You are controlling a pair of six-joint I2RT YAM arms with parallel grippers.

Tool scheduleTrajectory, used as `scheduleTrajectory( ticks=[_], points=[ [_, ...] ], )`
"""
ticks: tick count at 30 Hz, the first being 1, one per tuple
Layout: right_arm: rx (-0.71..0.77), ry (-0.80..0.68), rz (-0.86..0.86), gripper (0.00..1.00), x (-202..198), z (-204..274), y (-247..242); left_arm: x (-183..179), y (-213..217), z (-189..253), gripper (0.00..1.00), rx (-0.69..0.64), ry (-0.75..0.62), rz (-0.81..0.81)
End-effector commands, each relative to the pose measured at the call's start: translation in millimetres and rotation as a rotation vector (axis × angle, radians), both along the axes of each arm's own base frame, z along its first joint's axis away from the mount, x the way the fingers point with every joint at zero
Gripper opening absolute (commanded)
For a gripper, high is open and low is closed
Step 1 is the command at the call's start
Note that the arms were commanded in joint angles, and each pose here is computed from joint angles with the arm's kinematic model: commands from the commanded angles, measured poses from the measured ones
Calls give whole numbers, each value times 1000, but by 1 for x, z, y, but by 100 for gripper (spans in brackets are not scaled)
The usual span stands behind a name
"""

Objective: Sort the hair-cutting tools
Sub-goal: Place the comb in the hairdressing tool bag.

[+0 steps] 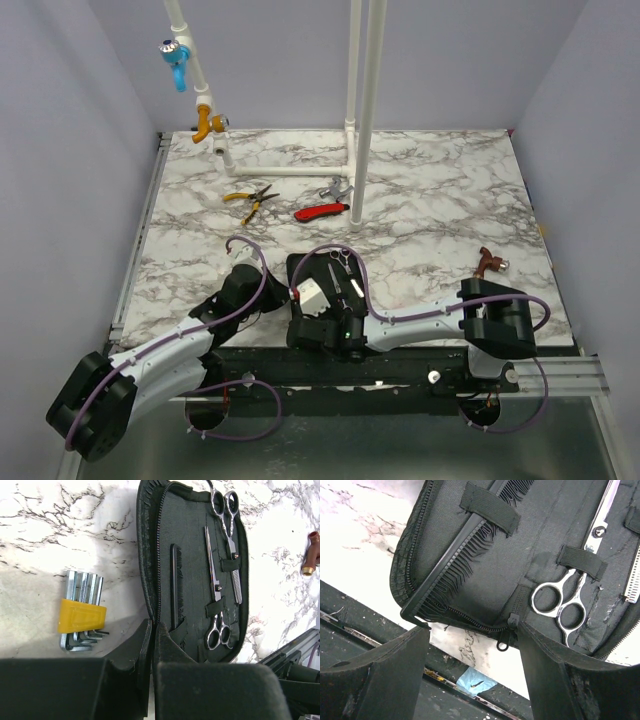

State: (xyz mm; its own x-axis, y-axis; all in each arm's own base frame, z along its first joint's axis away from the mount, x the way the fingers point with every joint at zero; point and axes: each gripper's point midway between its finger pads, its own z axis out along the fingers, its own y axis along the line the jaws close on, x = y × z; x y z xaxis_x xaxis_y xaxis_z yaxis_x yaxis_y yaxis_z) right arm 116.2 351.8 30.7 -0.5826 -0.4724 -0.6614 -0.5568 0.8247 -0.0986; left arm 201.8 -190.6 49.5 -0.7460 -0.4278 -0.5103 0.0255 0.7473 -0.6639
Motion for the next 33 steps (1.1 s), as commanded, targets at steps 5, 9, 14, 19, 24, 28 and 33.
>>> scheduleTrajectory(
  ticks=[5,9,14,19,24,28,33],
  points=[
    [-27,-65,-47,72,27,3,-16,-16,-1,-13,0,3,45,-46],
    [-22,-77,-37,72,34,7,-15,-17,0,-14,0,4,48,-47],
    [-27,-64,-11,72,36,8,-14,-18,-1,-16,0,8,53,-52],
    [90,22,117,74,13,30,-3,-16,-1,-16,0,16,51,-52],
    [261,33,96,74,14,73,2,-15,-2,-15,0,14,46,-57],
    [341,74,7,72,39,80,6,-15,-4,-14,0,5,42,-64],
    [412,186,-50,69,66,63,20,-17,-4,-16,0,5,46,-72]
  ],
)
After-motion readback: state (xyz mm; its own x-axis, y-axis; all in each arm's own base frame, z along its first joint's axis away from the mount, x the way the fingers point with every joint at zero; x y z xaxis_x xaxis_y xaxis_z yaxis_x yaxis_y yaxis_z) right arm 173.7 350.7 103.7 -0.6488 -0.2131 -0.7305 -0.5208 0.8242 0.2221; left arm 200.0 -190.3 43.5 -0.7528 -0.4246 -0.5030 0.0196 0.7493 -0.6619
